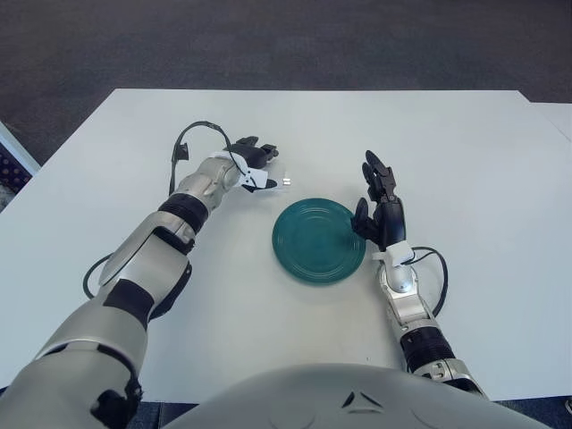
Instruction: Put the charger into the plate.
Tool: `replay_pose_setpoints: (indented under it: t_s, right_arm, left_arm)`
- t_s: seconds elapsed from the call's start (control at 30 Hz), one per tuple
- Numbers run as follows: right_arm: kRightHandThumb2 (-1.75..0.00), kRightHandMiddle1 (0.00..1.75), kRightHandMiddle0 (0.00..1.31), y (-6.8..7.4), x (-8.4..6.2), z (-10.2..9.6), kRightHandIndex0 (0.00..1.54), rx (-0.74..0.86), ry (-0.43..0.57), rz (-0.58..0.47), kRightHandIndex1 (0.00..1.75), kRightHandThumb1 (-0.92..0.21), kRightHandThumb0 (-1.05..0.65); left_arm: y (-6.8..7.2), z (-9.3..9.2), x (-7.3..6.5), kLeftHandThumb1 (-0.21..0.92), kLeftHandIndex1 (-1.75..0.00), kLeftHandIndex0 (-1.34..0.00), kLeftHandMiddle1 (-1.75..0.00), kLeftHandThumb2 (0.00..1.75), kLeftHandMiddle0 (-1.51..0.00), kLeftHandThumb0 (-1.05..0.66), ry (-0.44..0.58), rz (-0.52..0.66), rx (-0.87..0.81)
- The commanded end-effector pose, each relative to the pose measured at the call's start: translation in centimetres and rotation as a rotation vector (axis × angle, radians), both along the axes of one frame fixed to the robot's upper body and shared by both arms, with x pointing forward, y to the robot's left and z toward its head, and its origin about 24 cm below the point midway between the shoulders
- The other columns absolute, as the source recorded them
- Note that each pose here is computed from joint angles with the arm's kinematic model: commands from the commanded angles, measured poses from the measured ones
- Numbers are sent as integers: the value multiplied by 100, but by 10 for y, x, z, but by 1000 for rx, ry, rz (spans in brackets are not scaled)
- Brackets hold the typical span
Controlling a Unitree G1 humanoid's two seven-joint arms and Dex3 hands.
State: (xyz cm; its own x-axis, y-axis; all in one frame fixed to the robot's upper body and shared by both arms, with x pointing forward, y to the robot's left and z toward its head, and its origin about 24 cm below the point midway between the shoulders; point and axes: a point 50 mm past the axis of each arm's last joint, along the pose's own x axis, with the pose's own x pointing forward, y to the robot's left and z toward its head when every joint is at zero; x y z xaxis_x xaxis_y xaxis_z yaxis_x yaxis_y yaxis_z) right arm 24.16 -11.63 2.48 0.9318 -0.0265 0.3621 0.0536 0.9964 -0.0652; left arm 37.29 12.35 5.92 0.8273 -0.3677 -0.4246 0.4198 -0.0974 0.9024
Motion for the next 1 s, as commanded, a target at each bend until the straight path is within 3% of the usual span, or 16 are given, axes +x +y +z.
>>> replay_pose_setpoints:
  t_s: [0.0, 0.97]
  right_arm:
    - [-99, 11, 0, -12, -37, -56, 2, 1, 275, -68, 0, -92, -100]
    - [-95, 3, 1, -21, -33, -45, 0, 121, 317, -30, 0, -92, -91]
  left_arm:
    - [5, -8, -4, 92, -55, 0, 0, 78, 0, -105, 33, 14, 4]
    - [7, -12, -6, 92, -59, 0, 0, 81, 0, -105, 41, 13, 2]
